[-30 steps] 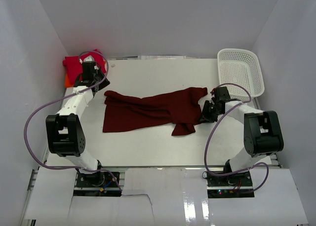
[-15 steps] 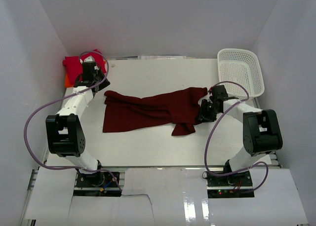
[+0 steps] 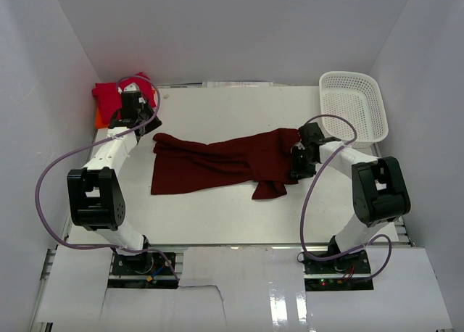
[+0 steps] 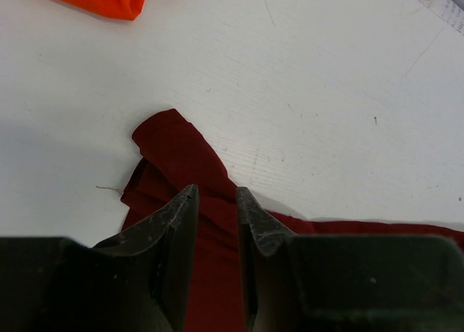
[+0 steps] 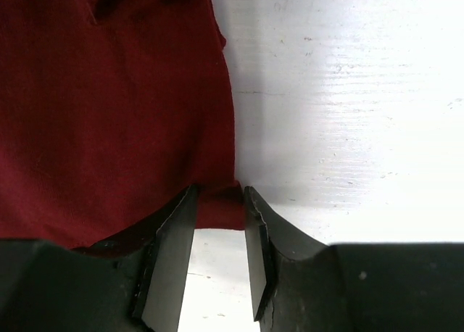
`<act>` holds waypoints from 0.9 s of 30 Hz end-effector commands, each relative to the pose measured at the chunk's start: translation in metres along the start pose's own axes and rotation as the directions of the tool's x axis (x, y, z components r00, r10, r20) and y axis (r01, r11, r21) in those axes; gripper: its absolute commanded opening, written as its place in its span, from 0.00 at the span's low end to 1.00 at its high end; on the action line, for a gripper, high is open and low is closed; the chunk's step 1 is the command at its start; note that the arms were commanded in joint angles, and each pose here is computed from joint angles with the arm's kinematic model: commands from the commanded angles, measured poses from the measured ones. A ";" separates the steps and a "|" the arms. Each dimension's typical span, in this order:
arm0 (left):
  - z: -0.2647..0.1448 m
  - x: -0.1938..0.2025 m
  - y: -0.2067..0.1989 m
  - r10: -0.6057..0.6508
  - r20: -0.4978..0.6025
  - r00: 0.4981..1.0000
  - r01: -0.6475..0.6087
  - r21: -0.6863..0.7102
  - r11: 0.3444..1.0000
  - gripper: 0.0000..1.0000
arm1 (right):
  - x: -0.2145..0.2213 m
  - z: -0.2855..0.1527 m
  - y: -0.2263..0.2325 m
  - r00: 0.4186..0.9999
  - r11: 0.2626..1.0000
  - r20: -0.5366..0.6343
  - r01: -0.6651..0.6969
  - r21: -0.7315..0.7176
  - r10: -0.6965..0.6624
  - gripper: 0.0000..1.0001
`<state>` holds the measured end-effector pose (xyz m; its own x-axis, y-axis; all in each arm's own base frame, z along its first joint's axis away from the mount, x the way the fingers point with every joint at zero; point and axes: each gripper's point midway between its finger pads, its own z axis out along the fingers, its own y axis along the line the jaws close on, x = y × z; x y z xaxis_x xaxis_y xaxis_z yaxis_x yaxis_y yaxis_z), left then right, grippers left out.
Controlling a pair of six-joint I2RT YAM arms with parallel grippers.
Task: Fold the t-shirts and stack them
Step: Flatten out the tshirt
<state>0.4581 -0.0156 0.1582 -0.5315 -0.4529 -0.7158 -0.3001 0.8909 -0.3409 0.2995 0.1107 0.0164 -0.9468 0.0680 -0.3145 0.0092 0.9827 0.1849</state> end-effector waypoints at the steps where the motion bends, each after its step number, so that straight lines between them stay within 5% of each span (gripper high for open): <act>1: -0.023 -0.019 -0.008 0.001 0.062 0.998 -0.004 0.040 0.999 0.38 | 0.060 0.015 -0.049 0.973 0.974 -0.227 0.088 0.210 -0.039 0.40; 8: -0.025 -0.019 -0.007 0.006 0.064 0.998 -0.008 0.035 0.999 0.38 | 0.082 0.024 -0.045 0.955 0.977 -0.292 0.105 0.183 -0.048 0.25; 11: -0.024 -0.019 -0.006 0.007 0.064 0.998 -0.010 0.035 0.999 0.38 | 0.085 0.026 -0.045 0.953 0.978 -0.301 0.105 0.179 -0.048 0.08; 27: -0.018 0.026 0.013 0.060 -0.057 0.997 -0.059 0.008 0.998 0.43 | 0.026 -0.010 -0.016 0.987 0.990 -0.143 0.094 0.107 -0.078 0.08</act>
<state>0.4365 -0.0178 0.1392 -0.5908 -0.4154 -0.6916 -0.2797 0.9096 -0.3074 0.2938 0.1029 0.0168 -0.9566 -0.0018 -0.2915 -0.0311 0.9949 0.0957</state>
